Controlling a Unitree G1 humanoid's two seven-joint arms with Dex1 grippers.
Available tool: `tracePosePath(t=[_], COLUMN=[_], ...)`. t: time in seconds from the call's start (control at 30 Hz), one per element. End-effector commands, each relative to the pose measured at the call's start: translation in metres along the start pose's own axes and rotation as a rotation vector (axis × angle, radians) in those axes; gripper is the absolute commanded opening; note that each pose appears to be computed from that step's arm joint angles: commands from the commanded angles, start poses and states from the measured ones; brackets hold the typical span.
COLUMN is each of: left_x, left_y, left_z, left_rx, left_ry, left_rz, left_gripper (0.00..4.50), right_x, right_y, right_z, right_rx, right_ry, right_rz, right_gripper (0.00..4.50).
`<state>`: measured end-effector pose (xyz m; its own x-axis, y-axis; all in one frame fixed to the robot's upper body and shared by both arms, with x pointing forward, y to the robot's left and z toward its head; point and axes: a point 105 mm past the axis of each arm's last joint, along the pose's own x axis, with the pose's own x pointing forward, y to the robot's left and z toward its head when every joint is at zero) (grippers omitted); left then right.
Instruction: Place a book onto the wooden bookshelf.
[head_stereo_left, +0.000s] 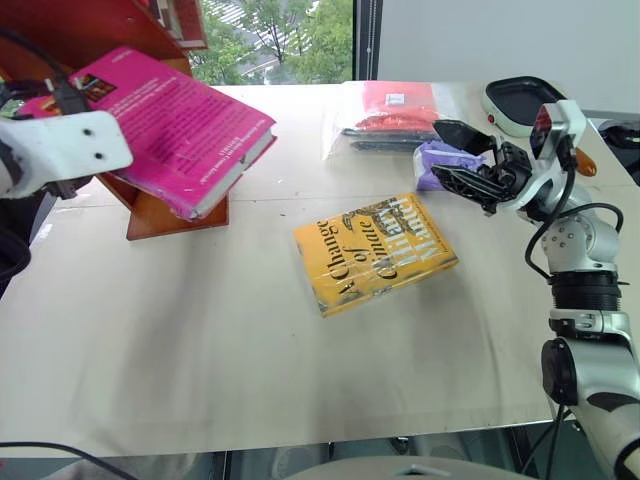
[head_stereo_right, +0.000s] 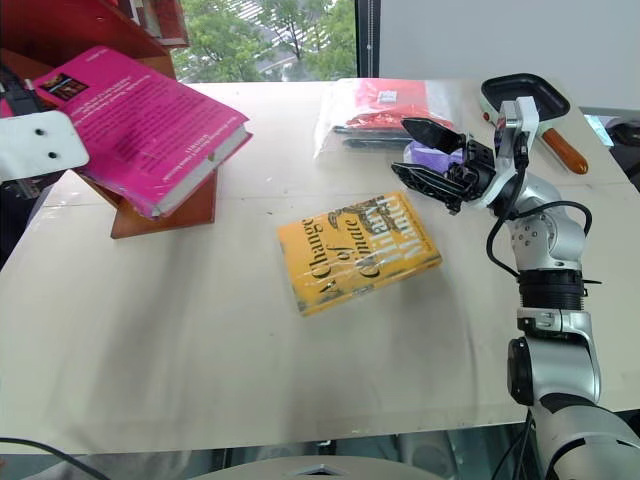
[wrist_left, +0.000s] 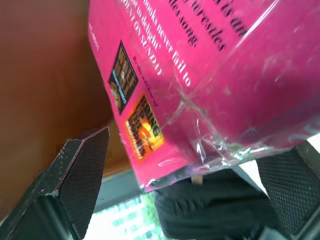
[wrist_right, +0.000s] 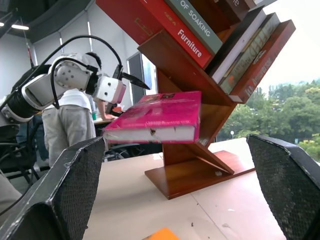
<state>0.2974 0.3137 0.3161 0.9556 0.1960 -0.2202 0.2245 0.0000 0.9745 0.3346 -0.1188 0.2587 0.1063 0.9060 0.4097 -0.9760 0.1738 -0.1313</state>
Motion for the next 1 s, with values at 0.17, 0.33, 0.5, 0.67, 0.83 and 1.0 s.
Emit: tracePosePath(t=[0.17, 0.33, 0.5, 0.67, 0.83, 1.0], left_x=[0.007, 0.008, 0.008, 0.008, 0.009, 0.009], left_y=[-0.014, -0.014, -0.012, -0.006, -0.012, -0.014], left_z=[-0.006, -0.006, -0.007, -0.009, -0.011, -0.012], left_rx=[-0.049, -0.047, -0.059, -0.062, -0.078, -0.071], left_ry=[0.013, 0.004, 0.002, 0.003, 0.007, 0.014], left_rz=[-0.059, -0.055, -0.040, -0.004, -0.023, -0.021], left_gripper=[4.49, 4.49, 3.63, 1.40, 0.03, 0.03], right_x=[-0.005, -0.005, -0.006, -0.005, -0.004, -0.004], right_y=[0.000, 0.000, 0.001, 0.001, 0.001, 0.001], right_z=[0.014, 0.013, 0.012, 0.012, 0.012, 0.012], right_rx=[-0.076, -0.081, -0.081, -0.080, -0.078, -0.078], right_ry=[-0.029, -0.027, -0.028, -0.027, -0.025, -0.021], right_rz=[-0.025, -0.030, -0.031, -0.030, -0.025, -0.023], right_gripper=[4.50, 4.50, 4.50, 4.50, 4.50, 4.50])
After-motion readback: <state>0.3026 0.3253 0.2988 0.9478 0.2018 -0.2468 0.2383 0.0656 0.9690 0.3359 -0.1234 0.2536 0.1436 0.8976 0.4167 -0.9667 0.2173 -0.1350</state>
